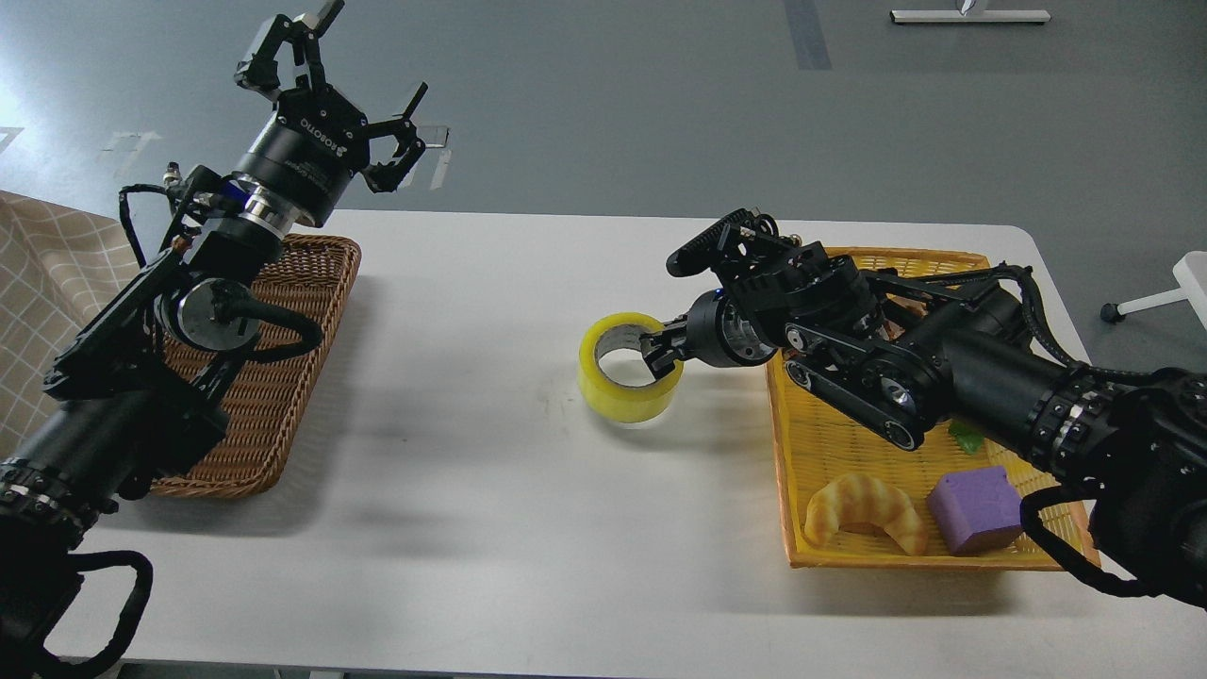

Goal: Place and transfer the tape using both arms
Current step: 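Carry the tape roll out of the basket and set it on the table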

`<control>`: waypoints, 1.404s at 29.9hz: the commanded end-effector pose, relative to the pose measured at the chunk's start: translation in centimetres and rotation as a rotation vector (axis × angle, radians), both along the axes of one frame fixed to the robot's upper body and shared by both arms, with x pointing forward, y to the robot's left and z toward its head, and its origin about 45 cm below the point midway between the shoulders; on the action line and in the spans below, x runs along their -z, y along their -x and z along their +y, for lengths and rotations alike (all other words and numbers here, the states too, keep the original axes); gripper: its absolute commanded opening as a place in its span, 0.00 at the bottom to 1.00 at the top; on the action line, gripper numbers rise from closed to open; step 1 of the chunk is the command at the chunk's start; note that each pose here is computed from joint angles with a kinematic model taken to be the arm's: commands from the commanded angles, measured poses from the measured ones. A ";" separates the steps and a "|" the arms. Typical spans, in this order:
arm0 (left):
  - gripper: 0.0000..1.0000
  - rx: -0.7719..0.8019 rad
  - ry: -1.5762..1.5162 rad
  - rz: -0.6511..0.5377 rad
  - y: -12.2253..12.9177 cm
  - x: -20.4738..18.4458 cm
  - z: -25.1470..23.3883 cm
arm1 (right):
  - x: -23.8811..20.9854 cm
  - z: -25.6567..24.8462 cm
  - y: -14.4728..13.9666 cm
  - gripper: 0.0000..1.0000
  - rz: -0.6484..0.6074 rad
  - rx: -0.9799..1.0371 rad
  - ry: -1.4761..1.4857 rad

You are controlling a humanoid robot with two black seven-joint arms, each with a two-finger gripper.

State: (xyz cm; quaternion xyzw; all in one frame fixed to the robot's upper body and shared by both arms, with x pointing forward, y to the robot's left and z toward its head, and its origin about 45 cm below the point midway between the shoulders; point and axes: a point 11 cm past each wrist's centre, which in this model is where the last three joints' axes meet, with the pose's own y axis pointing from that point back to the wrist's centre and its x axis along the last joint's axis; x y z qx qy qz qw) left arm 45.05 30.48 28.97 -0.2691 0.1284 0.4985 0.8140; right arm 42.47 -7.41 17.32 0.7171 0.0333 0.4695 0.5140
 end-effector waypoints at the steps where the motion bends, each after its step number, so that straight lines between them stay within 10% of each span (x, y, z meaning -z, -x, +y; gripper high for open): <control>1: 0.98 -0.002 -0.002 0.000 0.0 0.0 0.1 | -0.3 0.3 0.0 0.00 -0.001 -0.003 -0.012; 42: 0.98 -0.002 -0.002 0.001 0.0 0.0 0.1 | 2.6 0.0 2.1 0.00 0.063 -0.016 -0.004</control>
